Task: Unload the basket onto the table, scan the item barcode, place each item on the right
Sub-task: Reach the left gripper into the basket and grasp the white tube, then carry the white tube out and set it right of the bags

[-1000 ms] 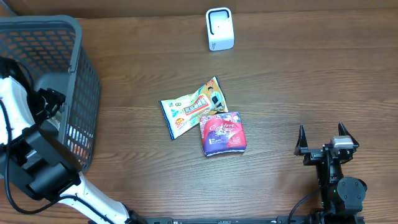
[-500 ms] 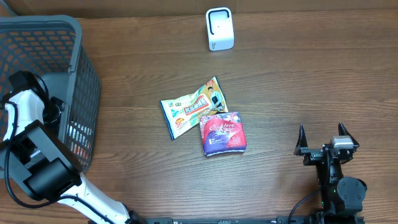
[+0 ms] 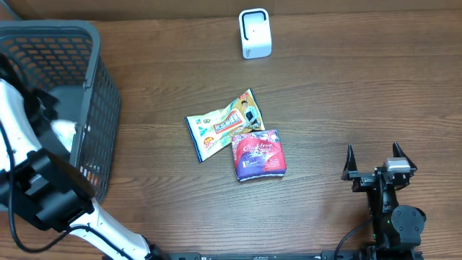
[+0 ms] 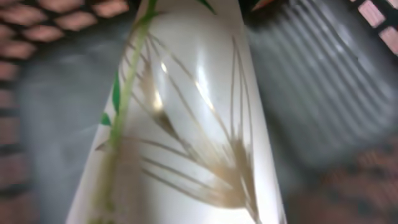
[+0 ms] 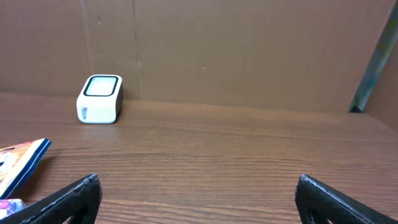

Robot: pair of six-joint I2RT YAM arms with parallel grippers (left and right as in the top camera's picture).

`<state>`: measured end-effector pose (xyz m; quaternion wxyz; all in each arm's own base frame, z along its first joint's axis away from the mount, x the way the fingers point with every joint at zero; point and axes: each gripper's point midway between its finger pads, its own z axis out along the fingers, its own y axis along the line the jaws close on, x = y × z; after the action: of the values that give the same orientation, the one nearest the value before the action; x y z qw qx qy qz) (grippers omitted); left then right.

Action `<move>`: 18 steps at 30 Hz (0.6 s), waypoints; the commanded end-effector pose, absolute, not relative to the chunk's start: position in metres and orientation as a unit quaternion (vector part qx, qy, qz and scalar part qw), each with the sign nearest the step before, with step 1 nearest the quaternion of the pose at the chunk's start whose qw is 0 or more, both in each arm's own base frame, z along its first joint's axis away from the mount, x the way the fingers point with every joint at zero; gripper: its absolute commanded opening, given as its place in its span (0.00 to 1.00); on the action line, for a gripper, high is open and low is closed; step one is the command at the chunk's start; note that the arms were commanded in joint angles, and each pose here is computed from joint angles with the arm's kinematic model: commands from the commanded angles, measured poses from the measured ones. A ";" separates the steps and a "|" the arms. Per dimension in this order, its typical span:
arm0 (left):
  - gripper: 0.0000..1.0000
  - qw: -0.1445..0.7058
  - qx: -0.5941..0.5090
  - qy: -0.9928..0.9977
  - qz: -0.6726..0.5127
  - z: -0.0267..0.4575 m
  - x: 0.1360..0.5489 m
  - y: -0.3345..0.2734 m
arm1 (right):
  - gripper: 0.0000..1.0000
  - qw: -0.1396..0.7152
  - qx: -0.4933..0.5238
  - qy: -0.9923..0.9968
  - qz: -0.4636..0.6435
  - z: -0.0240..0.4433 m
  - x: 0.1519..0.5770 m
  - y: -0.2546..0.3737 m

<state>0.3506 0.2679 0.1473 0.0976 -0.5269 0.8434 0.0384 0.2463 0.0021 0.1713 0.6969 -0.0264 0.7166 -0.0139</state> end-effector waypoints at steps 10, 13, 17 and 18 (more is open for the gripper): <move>0.04 0.390 -0.318 0.855 -0.125 0.391 0.377 0.132 | 1.00 0.698 -0.026 0.715 -0.015 0.170 0.246 0.002; 0.04 0.372 -0.231 0.883 -0.170 0.396 0.381 0.051 | 1.00 0.698 -0.026 0.715 -0.015 0.170 0.246 0.002; 0.04 0.326 -0.133 0.923 -0.155 0.366 0.393 -0.025 | 1.00 0.698 -0.026 0.715 -0.015 0.170 0.246 0.002; 0.04 0.310 -0.117 0.933 -0.143 0.352 0.396 -0.040 | 1.00 0.698 -0.026 0.715 -0.015 0.170 0.246 0.002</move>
<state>0.3834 0.0104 0.3868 0.3533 -0.1914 0.9014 -0.1615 0.2463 0.0020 0.1716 0.6973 -0.0263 0.7162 -0.0140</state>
